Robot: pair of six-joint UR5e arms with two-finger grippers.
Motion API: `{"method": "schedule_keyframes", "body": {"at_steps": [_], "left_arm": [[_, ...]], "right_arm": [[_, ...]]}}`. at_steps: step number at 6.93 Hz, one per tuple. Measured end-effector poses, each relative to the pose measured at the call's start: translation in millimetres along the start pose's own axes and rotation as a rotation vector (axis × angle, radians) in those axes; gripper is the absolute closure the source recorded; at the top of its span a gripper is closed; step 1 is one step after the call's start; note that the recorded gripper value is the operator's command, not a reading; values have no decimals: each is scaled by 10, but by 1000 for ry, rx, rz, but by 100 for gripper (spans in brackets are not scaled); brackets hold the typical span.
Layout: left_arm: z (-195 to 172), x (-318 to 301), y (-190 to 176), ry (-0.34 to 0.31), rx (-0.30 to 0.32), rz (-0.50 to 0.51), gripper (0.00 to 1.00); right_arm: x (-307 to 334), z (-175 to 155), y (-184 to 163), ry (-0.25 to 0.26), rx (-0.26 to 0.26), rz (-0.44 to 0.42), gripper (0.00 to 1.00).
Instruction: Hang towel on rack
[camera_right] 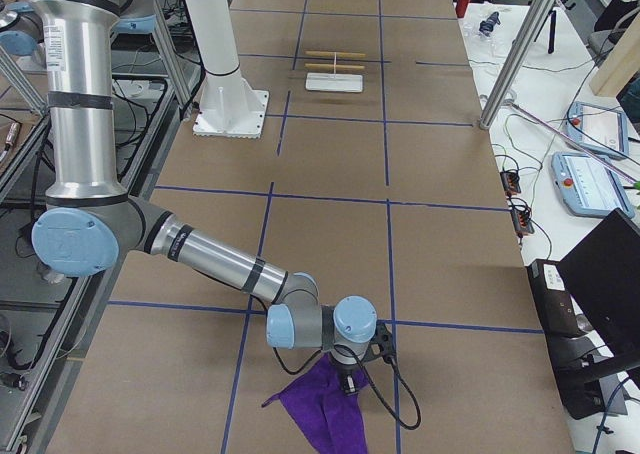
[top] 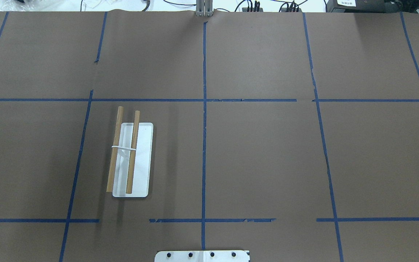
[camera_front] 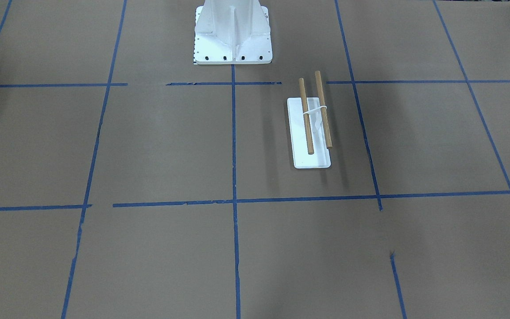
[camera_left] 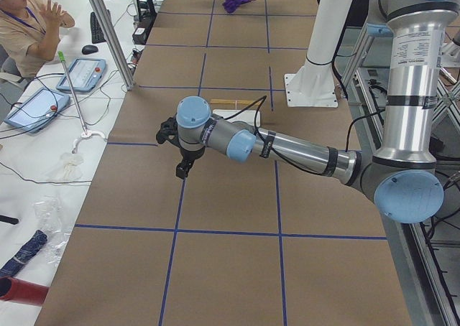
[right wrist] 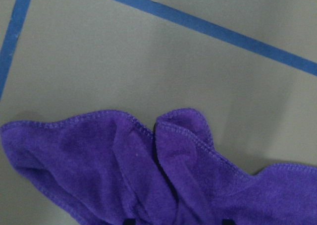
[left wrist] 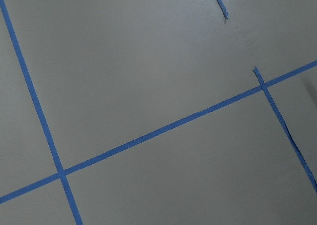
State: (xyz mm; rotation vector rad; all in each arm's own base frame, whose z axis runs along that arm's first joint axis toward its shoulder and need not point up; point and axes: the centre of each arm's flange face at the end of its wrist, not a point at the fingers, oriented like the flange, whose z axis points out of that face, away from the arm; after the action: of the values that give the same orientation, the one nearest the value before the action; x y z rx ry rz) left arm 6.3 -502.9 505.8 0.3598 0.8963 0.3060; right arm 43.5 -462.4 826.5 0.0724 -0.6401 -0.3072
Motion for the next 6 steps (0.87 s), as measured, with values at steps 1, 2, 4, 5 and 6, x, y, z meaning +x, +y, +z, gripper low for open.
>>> {"method": "schedule_keyframes", "body": {"at_steps": [1, 2, 4, 5, 6], "left_arm": [[1, 1, 0, 1, 0, -5, 0], [2, 2, 0, 1, 0, -10, 0], [1, 3, 0, 1, 0, -13, 0], [1, 3, 0, 1, 0, -14, 0], [1, 3, 0, 1, 0, -14, 0]], "right_arm": [[10, -20, -40, 10, 2, -2, 53], [20, -25, -54, 16, 2, -1, 66], [54, 9, -42, 20, -7, 8, 100], [69, 25, -37, 22, -11, 11, 100], [86, 48, -23, 24, -17, 15, 100]]}}
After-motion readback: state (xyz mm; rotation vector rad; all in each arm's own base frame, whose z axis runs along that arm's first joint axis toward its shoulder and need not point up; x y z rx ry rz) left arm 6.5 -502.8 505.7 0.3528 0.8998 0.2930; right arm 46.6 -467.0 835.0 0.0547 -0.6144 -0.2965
